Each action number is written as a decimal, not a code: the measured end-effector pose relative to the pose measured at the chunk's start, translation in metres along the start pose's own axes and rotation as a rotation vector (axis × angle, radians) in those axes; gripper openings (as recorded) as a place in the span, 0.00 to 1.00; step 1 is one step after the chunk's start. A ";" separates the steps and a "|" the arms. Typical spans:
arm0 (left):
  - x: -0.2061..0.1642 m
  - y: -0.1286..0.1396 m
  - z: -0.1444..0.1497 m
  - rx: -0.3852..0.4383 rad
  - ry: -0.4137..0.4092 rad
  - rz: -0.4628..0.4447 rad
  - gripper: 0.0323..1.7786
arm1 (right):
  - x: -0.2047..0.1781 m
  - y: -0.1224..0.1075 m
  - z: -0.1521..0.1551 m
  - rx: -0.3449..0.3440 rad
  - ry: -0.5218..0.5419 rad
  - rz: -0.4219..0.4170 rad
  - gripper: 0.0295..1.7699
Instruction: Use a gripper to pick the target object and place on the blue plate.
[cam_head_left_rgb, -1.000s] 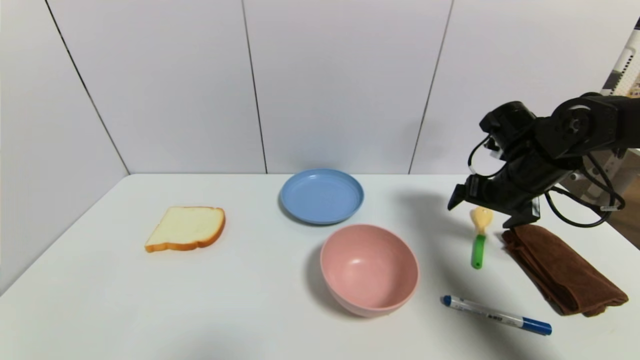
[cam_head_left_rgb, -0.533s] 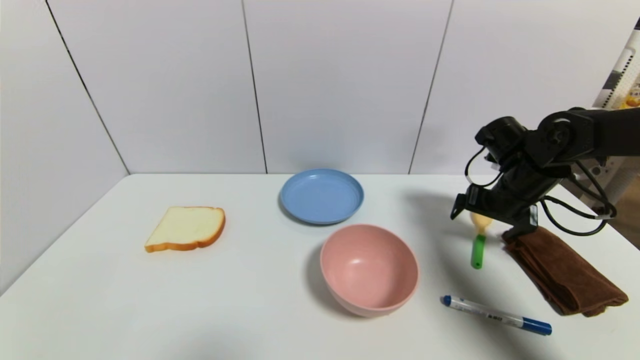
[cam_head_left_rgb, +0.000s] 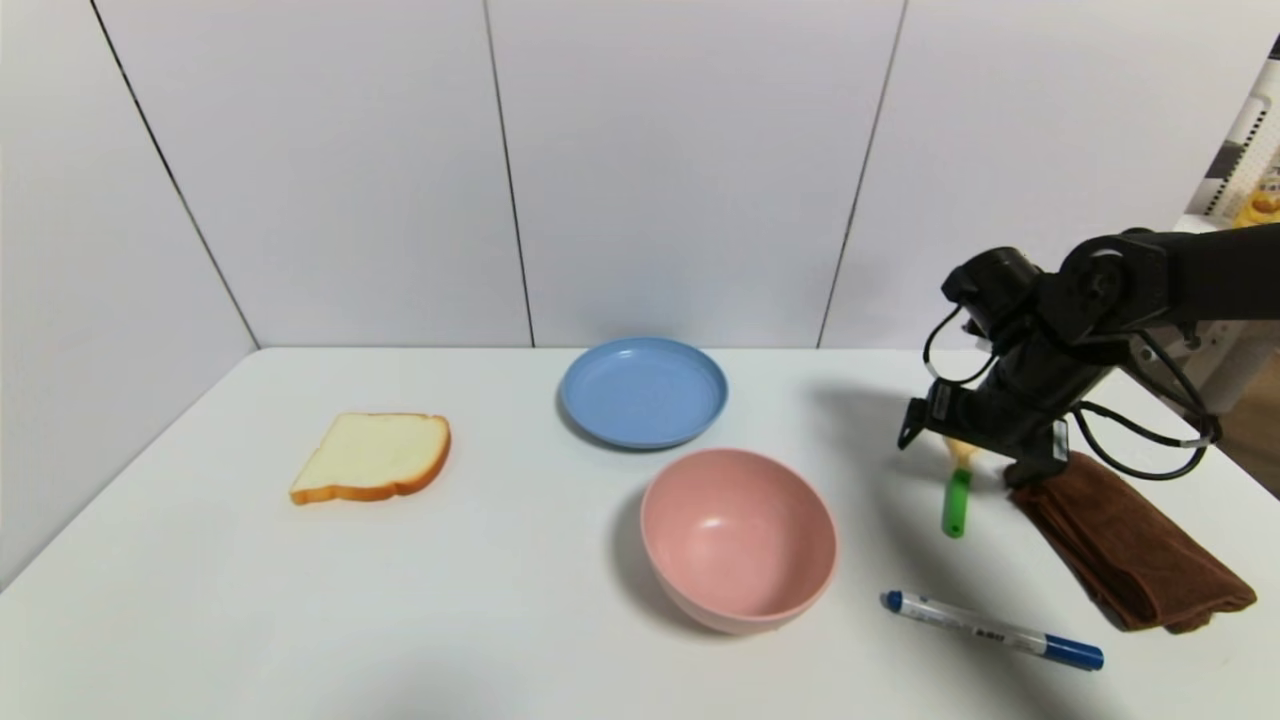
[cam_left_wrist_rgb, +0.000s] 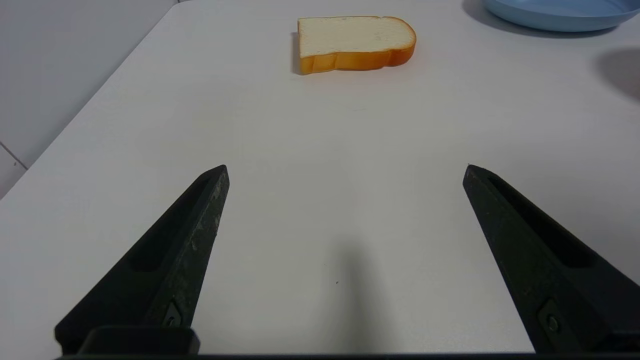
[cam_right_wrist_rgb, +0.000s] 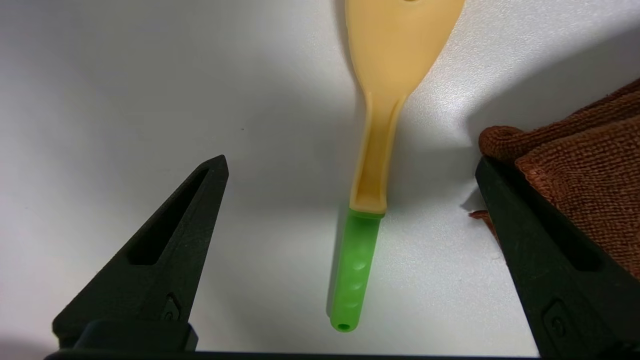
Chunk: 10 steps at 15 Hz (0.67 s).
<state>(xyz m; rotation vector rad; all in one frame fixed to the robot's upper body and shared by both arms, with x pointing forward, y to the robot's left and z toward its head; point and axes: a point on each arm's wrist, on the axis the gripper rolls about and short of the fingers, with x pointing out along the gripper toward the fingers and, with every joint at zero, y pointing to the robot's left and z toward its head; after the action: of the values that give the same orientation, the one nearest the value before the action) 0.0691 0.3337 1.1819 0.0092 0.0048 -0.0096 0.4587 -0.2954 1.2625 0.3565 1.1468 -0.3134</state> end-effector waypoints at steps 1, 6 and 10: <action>0.000 0.000 0.000 0.000 0.000 0.000 0.95 | 0.001 0.000 -0.001 -0.001 0.004 -0.003 0.97; 0.000 0.000 0.000 0.000 0.000 0.000 0.95 | 0.002 -0.002 -0.004 0.004 0.026 -0.015 0.97; 0.000 0.000 0.000 0.000 0.000 0.000 0.95 | 0.001 -0.005 -0.002 0.013 0.026 -0.016 0.97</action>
<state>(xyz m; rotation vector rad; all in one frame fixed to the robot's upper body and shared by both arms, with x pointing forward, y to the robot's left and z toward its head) 0.0691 0.3337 1.1819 0.0092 0.0049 -0.0092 0.4555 -0.2996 1.2601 0.3640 1.1739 -0.3308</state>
